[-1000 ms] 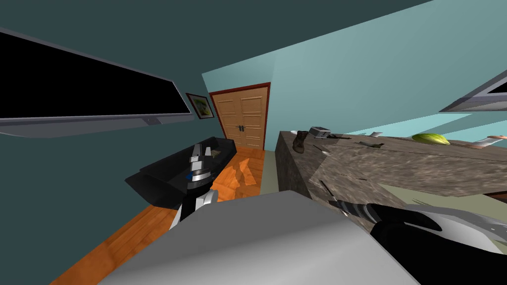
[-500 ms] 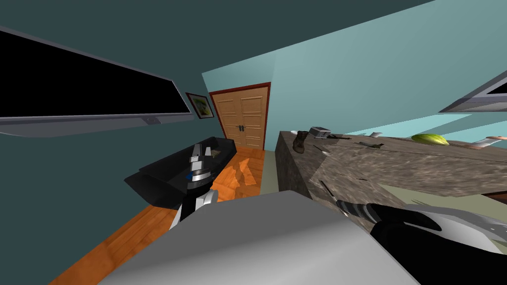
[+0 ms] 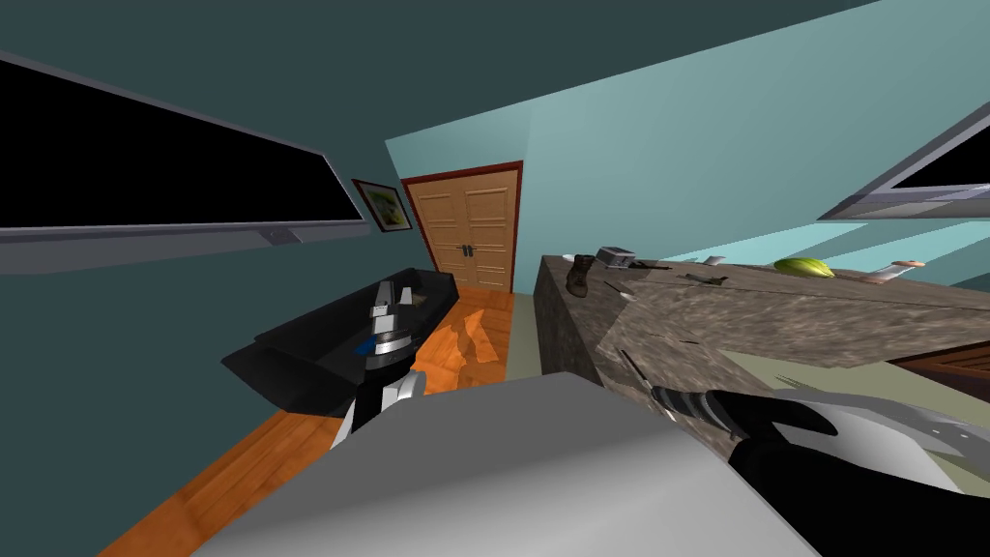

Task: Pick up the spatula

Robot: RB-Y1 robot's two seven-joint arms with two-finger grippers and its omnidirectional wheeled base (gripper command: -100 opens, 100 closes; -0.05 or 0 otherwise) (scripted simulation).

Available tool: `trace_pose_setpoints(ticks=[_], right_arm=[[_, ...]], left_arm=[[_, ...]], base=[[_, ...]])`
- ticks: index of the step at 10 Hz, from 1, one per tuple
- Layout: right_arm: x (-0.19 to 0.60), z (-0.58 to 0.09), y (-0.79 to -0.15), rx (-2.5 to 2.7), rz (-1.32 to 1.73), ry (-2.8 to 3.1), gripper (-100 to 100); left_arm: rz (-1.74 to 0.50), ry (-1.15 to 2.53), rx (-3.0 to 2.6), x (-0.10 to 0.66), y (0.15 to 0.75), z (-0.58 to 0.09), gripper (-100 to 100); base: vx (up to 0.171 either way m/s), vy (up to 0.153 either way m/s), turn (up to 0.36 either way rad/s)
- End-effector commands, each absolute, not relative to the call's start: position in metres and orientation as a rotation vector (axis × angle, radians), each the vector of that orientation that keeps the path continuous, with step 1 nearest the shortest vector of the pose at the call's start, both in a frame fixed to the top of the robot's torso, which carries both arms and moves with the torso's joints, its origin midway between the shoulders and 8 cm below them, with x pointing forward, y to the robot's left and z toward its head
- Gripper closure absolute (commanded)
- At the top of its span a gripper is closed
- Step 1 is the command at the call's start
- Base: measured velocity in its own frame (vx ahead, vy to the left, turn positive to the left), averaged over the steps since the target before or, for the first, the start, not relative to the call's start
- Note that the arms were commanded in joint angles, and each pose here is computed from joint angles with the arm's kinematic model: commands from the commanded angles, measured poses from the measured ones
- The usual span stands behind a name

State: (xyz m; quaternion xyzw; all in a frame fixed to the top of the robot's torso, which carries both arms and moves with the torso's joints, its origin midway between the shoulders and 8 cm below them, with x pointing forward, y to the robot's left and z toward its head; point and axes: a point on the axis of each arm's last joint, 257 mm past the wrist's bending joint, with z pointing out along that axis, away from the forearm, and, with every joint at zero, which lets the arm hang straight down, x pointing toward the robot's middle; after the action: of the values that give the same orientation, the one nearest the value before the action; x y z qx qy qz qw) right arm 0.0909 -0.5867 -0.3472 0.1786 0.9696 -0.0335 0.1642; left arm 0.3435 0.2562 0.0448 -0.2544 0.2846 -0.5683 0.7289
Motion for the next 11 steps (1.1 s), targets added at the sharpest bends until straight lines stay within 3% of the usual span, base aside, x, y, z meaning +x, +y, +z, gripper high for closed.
trace_pose_setpoints(ticks=[1,10,11], right_arm=[[0.103,-0.343,-0.584,0.489,-0.095,2.76,100],[0.144,-0.333,-0.553,0.397,-0.068,2.782,100],[0.145,-0.332,-0.552,0.396,-0.068,2.781,0]], left_arm=[[-1.252,0.627,-0.561,0.344,0.256,0.045,0],[-1.252,0.627,-0.56,0.344,0.256,0.045,0],[-1.252,0.627,-0.561,0.344,0.256,0.045,0]], base=[[-0.013,-0.015,-0.068],[-0.015,-0.02,-0.077],[0.0,0.0,0.0]])
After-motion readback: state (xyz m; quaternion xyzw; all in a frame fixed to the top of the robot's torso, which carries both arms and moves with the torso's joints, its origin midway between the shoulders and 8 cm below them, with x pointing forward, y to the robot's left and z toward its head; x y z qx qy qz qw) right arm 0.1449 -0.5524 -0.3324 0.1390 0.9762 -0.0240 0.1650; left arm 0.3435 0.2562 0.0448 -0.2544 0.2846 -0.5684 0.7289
